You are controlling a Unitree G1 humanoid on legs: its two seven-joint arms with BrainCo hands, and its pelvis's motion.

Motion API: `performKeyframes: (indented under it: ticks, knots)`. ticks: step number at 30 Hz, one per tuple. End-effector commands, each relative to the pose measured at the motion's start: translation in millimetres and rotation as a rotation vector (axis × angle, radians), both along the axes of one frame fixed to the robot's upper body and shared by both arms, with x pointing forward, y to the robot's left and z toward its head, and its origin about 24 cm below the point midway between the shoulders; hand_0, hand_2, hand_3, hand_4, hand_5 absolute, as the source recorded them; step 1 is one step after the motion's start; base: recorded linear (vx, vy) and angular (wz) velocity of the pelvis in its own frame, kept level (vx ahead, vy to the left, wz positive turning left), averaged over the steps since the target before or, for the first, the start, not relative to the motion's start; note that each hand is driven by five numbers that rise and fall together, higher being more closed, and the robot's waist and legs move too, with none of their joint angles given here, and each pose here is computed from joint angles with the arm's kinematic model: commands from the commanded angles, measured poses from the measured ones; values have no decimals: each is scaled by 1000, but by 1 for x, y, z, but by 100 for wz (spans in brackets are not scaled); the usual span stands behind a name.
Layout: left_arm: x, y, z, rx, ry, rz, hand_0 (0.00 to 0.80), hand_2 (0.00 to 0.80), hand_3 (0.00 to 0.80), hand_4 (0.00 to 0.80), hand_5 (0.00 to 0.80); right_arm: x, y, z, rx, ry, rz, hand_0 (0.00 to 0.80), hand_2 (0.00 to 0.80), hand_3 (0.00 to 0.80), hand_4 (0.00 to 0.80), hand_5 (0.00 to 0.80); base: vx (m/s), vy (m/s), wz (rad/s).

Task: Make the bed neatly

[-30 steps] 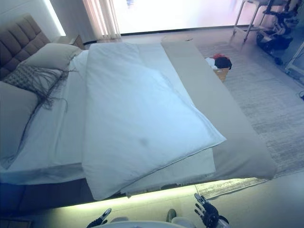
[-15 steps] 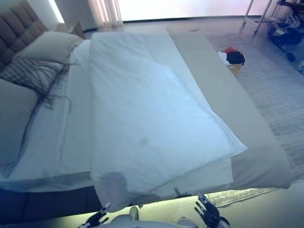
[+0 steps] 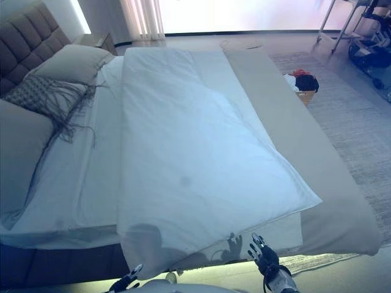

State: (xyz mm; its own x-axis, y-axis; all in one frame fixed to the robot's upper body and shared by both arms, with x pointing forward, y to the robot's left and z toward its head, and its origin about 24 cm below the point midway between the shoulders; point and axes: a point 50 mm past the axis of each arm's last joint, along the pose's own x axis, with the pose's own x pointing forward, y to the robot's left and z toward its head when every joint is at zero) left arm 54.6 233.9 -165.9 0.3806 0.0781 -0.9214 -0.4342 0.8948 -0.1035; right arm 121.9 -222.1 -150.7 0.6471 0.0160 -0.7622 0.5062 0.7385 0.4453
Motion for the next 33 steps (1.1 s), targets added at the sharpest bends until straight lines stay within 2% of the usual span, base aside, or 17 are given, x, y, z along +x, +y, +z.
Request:
performKeyframes:
  ticks: [1,7,11,14,19,33]
  knots:
    - [19,8,4,39,-11,-105,0,0,0,0,0,30,-5,13,3,-126,-55,0,0,0,0,0,2,-85,9]
    - [39,16,12,41,-144,14,0,0,0,0,0,57,-9,23,-7,-138,-67,0,0,0,0,0,-99,-181,19]
    - [79,2,20,-21,-247,-55,0,0,0,0,0,76,-28,37,-5,-183,-147,0,0,0,0,0,-258,-116,84]
    - [85,-12,20,-68,-291,-70,0,0,0,0,0,82,-32,41,-2,-185,-161,0,0,0,0,0,-89,84,20]
    - [120,-14,37,-67,-411,-104,0,0,0,0,0,105,-47,60,-16,-255,-196,0,0,0,0,0,-165,7,16]
    - [159,-10,61,-84,-568,-71,0,0,0,0,0,143,-57,91,-2,-303,-247,0,0,0,0,0,-105,21,5]
